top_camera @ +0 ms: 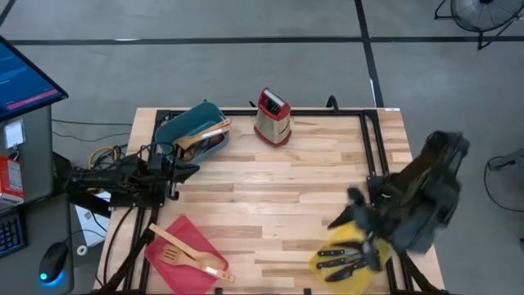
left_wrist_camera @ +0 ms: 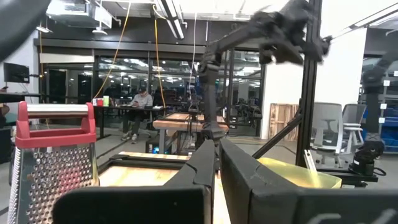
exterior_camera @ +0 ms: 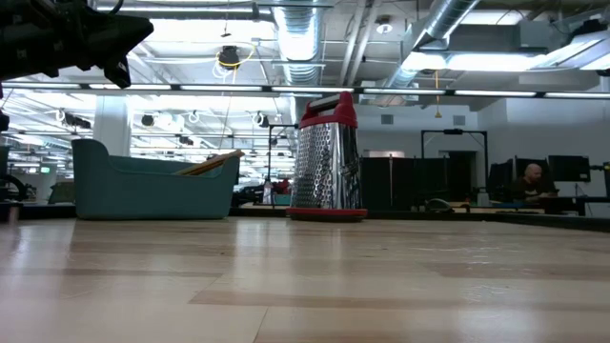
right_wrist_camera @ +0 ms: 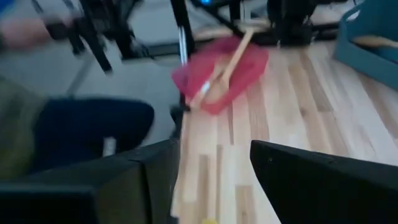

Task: Pick & Place Kitchen Items
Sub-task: Return to Home Position

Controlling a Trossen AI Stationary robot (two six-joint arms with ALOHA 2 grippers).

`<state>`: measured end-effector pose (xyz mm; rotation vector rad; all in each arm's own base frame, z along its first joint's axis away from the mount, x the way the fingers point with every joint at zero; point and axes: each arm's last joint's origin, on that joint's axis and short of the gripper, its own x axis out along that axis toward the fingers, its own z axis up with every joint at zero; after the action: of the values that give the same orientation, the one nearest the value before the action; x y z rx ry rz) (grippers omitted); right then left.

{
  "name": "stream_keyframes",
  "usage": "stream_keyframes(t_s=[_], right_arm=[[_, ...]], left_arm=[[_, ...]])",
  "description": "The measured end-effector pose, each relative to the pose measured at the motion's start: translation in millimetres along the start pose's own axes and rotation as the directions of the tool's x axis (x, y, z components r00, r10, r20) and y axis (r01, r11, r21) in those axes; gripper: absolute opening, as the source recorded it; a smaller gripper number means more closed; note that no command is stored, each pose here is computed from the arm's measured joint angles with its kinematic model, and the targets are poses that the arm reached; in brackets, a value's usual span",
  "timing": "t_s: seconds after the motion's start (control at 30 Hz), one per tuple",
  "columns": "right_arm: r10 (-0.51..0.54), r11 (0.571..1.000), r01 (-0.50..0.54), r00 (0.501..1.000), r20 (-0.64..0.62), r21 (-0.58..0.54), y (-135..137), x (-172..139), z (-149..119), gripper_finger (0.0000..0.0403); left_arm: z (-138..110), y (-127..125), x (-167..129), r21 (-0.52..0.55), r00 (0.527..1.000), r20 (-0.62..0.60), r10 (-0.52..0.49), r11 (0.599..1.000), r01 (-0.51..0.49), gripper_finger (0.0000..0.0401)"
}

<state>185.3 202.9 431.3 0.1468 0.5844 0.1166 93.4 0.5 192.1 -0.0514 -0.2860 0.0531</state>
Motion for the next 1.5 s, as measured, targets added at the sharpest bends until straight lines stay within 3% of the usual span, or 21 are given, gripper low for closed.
stream_keyframes(t_s=[0.13,0.27,0.33,0.4,0.47,0.5,0.53,0.7,0.83,0.9,1.03,1.23,1.27,1.3,1.4,1.5], right_arm=[[0.044,0.994,-0.054,0.994,0.105,0.094,-26.4,-42.6,14.4,0.0202],[0.052,0.996,-0.037,0.98,0.193,-0.078,-45.6,-67.5,21.9,0.0201],[0.146,0.982,-0.107,0.951,0.273,-0.154,-52.6,-80.8,28.6,0.0203],[0.313,0.931,-0.219,0.889,0.334,-0.292,-59.5,-93.0,30.5,0.0204],[0.487,0.843,-0.319,0.794,0.364,-0.432,-67.4,-101.4,26.4,0.0205],[0.542,0.809,-0.347,0.753,0.373,-0.474,-72.6,-103.3,22.0,0.0206],[0.56,0.8,-0.352,0.729,0.394,-0.486,-79.8,-103.9,16.8,0.0205],[0.472,0.877,-0.301,0.686,0.553,-0.375,-117.5,-93.1,-22.1,0.0202],[0.421,0.907,-0.293,0.649,0.633,-0.303,-139.6,-76.5,-58.7,0.0201],[0.411,0.911,-0.287,0.593,0.692,-0.296,-151.2,-75.2,-77.5,0.0202],[0.433,0.896,-0.29,0.405,0.805,-0.335,-173.4,-91.3,-114.8,0.0205],[0.392,0.91,-0.269,0.32,0.863,-0.314,-193.9,-89.3,-164.3,0.0202],[0.391,0.913,-0.259,0.329,0.86,-0.316,-193.4,-85.6,-165.3,0.0202],[0.387,0.918,-0.243,0.371,0.844,-0.314,-193.2,-79.3,-168.0,0.0201],[0.363,0.928,-0.231,0.387,0.848,-0.292,-194.8,-86.9,-164.3,0.0201],[0.349,0.936,-0.227,0.489,0.8,-0.269,-194.7,-75.4,-170.1,0.0203]], left_arm=[[0.1,0.0,0.0,0.0,1.0,0.001,-0.001,1.0,0.001,0.0008],[0.2,0.0,0.0,0.0,1.0,0.002,0.0,1.0,0.0,0.0008],[0.2,0.0,0.0,0.0,1.0,0.002,-0.001,1.0,0.001,0.0008],[0.3,0.0,0.0,-0.001,1.0,0.003,0.0,1.0,0.0,0.0008],[0.5,-0.1,0.0,-0.001,1.0,0.006,0.0,1.0,0.0,0.0008],[0.7,-0.1,0.0,-0.001,1.0,0.008,-0.001,1.0,0.001,0.0008],[0.8,-0.1,0.0,-0.001,1.0,0.008,-0.001,1.0,0.001,0.0008],[0.8,-0.1,0.0,-0.001,1.0,0.008,-0.001,1.0,0.001,0.0008],[0.9,-0.1,0.0,-0.001,1.0,0.009,-0.001,1.0,0.001,0.0008],[0.9,-0.1,0.0,-0.001,1.0,0.009,-0.001,1.0,0.001,0.0008],[1.1,-0.1,0.0,-0.001,1.0,0.011,-0.001,1.0,0.001,0.0008],[1.5,-0.1,0.0,-0.001,1.0,0.016,-0.001,1.0,0.001,0.0008],[1.6,-0.1,0.0,-0.002,1.0,0.016,-0.001,1.0,0.001,0.0008],[1.6,-0.1,0.0,-0.001,1.0,0.016,-0.002,1.0,0.002,0.0008],[2.0,-0.1,0.0,-0.002,1.0,0.021,-0.001,1.0,0.001,0.0008],[3.1,-0.1,-0.1,-0.003,0.999,0.032,-0.001,1.0,0.001,0.0008]])
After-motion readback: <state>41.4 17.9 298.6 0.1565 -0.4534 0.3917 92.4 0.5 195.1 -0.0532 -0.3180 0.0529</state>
